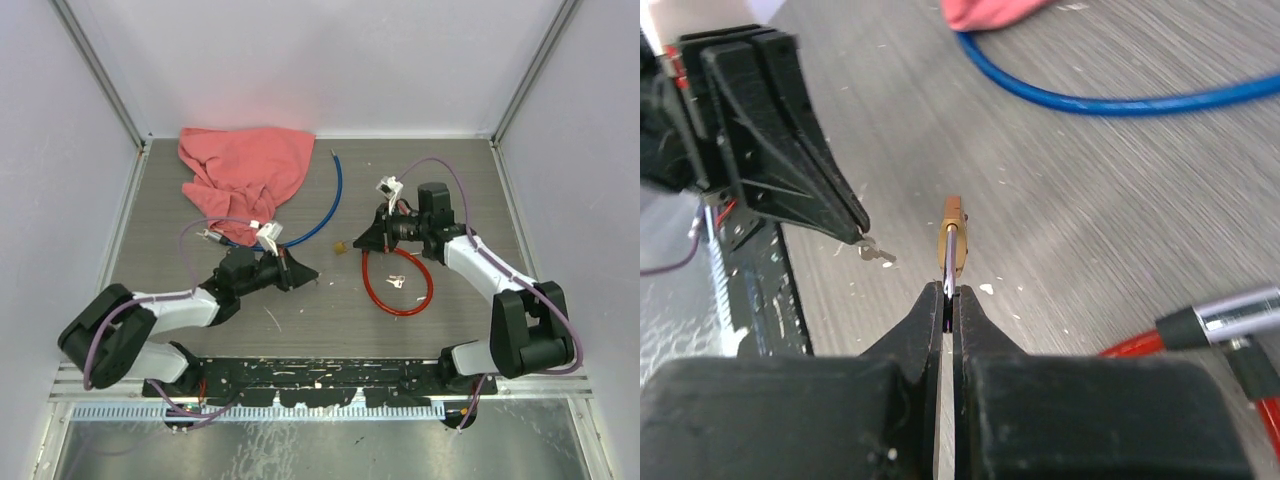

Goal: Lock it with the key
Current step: Place the lock at the center of the board.

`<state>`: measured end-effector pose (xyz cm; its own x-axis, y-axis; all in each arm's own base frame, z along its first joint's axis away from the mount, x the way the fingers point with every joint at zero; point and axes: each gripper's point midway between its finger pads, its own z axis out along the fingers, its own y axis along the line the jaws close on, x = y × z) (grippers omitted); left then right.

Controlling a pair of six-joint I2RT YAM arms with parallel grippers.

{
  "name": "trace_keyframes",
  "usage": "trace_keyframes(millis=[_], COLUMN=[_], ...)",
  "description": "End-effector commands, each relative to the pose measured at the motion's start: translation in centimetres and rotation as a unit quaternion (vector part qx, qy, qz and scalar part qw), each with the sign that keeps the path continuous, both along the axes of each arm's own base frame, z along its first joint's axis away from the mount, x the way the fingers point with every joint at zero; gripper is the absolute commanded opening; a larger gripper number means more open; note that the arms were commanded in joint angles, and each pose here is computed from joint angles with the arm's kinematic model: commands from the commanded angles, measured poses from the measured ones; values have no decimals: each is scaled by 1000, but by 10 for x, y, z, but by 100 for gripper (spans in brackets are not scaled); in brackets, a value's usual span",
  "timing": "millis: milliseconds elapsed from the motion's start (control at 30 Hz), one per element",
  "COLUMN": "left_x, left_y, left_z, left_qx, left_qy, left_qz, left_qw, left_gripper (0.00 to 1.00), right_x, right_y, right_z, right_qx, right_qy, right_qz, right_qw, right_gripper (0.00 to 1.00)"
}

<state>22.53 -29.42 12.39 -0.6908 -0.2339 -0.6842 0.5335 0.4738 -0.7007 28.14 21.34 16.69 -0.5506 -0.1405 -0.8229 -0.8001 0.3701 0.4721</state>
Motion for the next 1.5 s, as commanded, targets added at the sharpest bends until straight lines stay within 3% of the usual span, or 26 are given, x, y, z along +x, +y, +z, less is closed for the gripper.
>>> trace_keyframes(millis=[0, 367, 733, 833, 967, 1067, 1167, 1467], left_x=[41, 96, 117, 119, 120, 119, 117, 100], left_y=[-10, -32, -34, -34, -29, -19, -6, 26], left_z=[19, -33, -64, -68, -66, -61, -49, -23], left_qx=[-27, 49, 87, 100, 120, 137, 147, 175], left_qy=[-2, 118, 158, 160, 145, 126, 97, 11], left_qz=[62, 134, 175, 176, 176, 185, 196, 194], left_qw=[998, 983, 968, 966, 966, 965, 965, 965], left_gripper=[0, 0, 0, 11, 28, 31, 34, 54], right_x=[44, 73, 65, 61, 59, 63, 68, 84], right_y=[-6, -13, 5, 12, 17, 17, 13, -10], right_z=[4, -48, -86, -92, -95, -90, -82, -43], right_qx=[28, 41, 2, -11, -34, -48, -64, -120], right_qy=[5, 122, 163, 170, 174, 160, 134, 4], right_qz=[-131, -251, -221, -204, -180, -170, -170, -184], right_qw=[991, 959, 962, 964, 968, 971, 974, 976], right_gripper=[3, 7, 11, 14, 27, 44, 54, 58])
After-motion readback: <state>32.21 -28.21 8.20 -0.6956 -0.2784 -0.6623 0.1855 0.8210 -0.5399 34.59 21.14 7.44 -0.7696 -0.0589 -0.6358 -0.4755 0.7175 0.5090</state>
